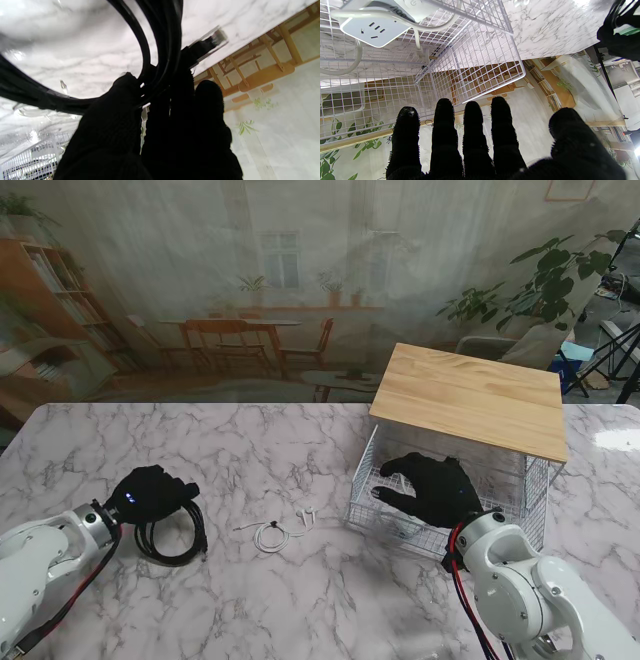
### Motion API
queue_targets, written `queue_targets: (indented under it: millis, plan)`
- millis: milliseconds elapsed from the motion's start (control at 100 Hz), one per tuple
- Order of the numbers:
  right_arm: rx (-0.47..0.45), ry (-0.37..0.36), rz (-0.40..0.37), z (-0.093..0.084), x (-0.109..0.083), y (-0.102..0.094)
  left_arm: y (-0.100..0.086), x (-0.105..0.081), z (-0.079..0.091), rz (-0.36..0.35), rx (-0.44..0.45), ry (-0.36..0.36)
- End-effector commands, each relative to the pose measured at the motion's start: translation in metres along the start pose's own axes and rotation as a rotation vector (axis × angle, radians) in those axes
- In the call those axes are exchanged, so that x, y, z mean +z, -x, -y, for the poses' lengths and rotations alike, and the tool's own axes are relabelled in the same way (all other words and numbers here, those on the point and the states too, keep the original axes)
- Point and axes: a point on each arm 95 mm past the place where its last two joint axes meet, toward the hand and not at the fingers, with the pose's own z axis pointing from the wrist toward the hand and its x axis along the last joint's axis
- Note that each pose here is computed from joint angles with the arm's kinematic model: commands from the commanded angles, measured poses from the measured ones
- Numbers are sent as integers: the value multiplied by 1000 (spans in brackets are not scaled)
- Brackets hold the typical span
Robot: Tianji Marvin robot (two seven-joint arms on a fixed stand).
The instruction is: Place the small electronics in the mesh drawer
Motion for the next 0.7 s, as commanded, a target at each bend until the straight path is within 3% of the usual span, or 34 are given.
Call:
queue_targets:
  millis: [0,440,690]
  plan:
    - [6,0,-1,1,-2,-1,1,3,9,-5,10,-30]
    - [18,16,-19,-3,-5,-4,7,2,33,-17,49,-119]
    - [22,31,-33,-11,-5,-5,20,7,71,-42,92,-187]
